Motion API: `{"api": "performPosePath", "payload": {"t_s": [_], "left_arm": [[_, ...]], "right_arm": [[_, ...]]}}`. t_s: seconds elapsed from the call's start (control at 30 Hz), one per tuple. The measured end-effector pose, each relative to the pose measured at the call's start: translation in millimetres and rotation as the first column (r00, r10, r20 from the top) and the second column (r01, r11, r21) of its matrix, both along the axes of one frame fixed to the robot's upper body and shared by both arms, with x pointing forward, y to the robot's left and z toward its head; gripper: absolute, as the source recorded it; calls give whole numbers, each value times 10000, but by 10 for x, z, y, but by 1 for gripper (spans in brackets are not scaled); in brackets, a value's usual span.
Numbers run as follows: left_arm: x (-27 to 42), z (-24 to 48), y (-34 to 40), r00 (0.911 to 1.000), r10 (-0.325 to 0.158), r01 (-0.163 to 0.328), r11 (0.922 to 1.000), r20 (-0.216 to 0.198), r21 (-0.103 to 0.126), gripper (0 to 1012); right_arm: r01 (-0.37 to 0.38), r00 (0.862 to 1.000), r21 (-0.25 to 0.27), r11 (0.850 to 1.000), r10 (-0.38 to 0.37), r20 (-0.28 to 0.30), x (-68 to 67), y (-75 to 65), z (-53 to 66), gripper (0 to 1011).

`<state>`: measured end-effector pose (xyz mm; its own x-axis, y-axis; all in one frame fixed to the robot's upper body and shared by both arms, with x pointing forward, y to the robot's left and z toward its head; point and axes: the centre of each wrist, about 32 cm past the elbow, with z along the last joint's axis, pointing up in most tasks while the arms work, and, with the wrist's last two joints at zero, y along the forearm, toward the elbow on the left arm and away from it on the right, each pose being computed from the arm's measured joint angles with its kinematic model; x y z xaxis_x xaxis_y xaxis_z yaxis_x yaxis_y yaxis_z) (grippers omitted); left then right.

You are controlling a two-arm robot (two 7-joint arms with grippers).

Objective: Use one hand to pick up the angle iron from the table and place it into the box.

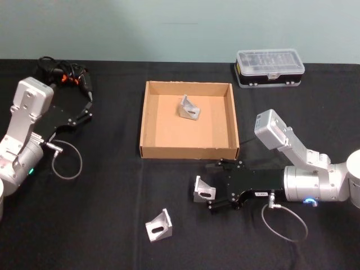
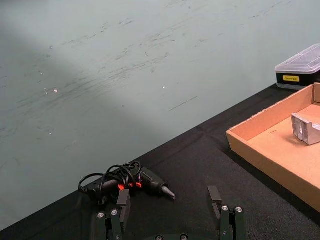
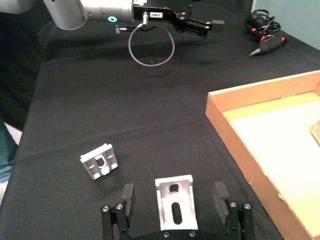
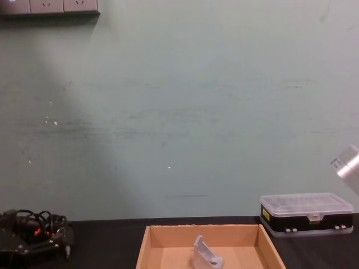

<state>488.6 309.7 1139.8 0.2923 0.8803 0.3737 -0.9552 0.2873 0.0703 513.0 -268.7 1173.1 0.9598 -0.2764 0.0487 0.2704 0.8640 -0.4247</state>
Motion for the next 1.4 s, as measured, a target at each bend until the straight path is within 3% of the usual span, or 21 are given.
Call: {"api": "performPosePath", "payload": {"t_s": [0.93, 1.17, 1.4], "left_arm": [[0, 0, 0, 10000, 0, 0, 10000, 0, 0, 1000], [0, 0, 0, 10000, 0, 0, 10000, 0, 1, 1000], [0, 0, 0, 10000, 0, 0, 10000, 0, 0, 1000]], "right_arm": [[-607, 9981, -28, 9982, 607, -129, 147, 199, -59, 1004], [-633, 9979, -53, 9980, 632, -137, 160, 211, -62, 888], [-652, 9978, -51, 9979, 652, -123, 167, 209, -65, 654]]}}
